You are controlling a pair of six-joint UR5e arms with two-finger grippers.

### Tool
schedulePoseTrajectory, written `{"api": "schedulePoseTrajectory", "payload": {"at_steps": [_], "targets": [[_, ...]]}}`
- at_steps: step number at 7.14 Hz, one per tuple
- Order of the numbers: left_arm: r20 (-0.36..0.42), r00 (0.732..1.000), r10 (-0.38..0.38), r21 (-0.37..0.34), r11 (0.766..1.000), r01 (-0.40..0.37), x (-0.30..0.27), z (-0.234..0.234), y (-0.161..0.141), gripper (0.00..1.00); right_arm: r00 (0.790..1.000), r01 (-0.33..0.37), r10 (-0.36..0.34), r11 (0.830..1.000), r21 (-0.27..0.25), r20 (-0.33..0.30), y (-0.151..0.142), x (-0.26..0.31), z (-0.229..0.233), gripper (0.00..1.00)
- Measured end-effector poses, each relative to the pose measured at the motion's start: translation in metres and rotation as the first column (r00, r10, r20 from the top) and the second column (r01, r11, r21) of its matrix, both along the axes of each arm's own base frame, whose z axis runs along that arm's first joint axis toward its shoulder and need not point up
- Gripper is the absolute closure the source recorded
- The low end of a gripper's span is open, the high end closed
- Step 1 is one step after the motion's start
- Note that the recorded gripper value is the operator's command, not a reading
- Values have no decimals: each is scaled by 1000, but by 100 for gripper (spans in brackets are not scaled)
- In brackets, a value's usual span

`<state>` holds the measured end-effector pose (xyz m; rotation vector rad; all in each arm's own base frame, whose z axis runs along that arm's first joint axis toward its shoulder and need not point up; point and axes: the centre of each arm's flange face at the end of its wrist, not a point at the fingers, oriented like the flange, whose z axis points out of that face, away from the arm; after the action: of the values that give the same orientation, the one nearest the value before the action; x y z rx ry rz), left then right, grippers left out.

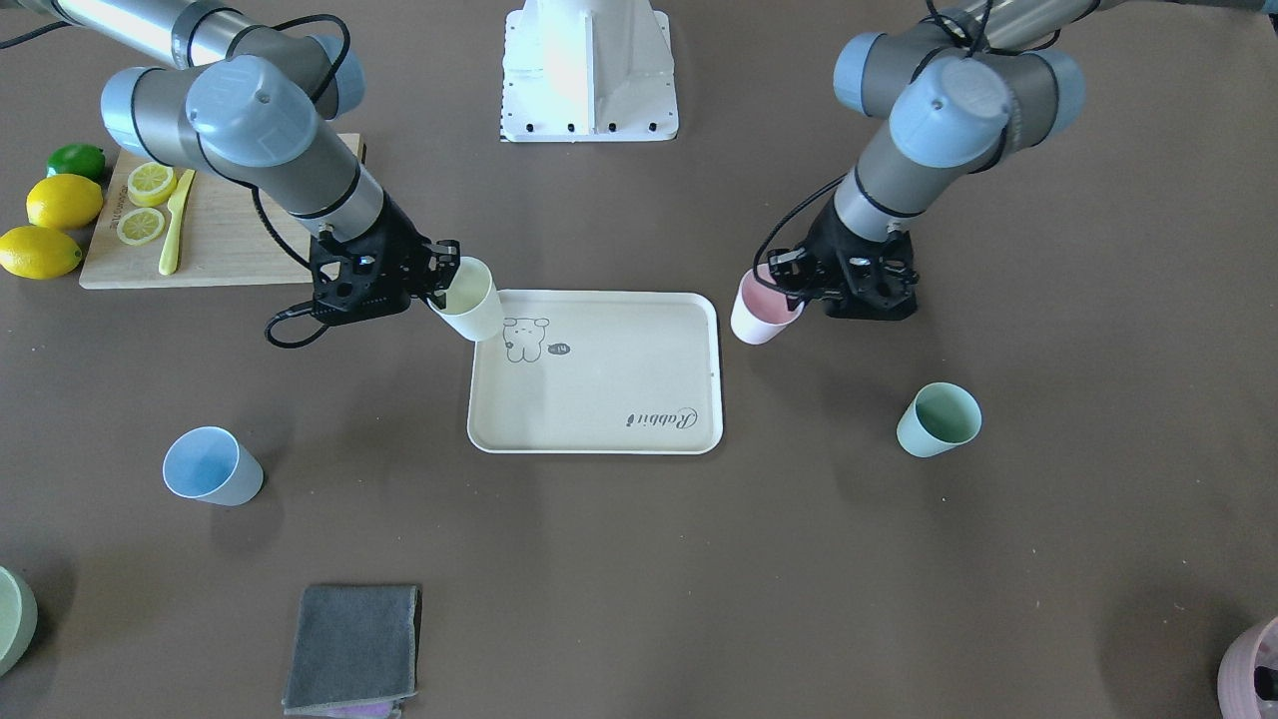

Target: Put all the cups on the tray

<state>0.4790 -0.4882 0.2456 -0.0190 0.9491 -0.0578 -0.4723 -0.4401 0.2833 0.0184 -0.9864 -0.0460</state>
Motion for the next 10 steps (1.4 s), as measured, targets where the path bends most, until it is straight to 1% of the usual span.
{"api": "schedulePoseTrajectory", "payload": {"at_steps": [1,2,3,4,5,6,7,8,9,10], "targets": [[5,1000,-7,2,1000,7,16,-8,5,5,1000,-1,1,1000,-5,-7,2,-8,1,1],[11,1000,-10,8,1000,9,25,-10,10,2,1000,-5,5,1000,-7,-11,1,-11,1,0],[18,1000,-11,13,1000,11,29,-9,12,2,1000,-13,13,1000,-4,-9,-4,-9,-2,0],[22,1000,-15,15,1000,14,27,-7,12,2,1000,-24,24,1000,-9,-2,-14,1,-6,0],[28,999,-24,14,1000,24,20,-4,7,2,999,-37,37,999,-35,15,-37,30,-4,0],[39,999,-37,18,999,37,1,4,-4,2,998,-49,51,997,-65,32,-67,78,10,0],[65,997,-39,51,998,36,-35,15,-18,2,998,-54,55,997,-57,24,-94,129,40,0],[107,994,-29,100,995,18,-78,29,-32,2,999,-44,43,999,-17,-15,-118,171,78,0],[157,987,-15,146,989,-8,-122,49,-49,2,997,-23,24,1000,14,-70,-140,201,116,0],[204,979,0,178,983,-38,-156,73,-66,2,993,-9,12,1000,20,-121,-155,217,149,0]]}}
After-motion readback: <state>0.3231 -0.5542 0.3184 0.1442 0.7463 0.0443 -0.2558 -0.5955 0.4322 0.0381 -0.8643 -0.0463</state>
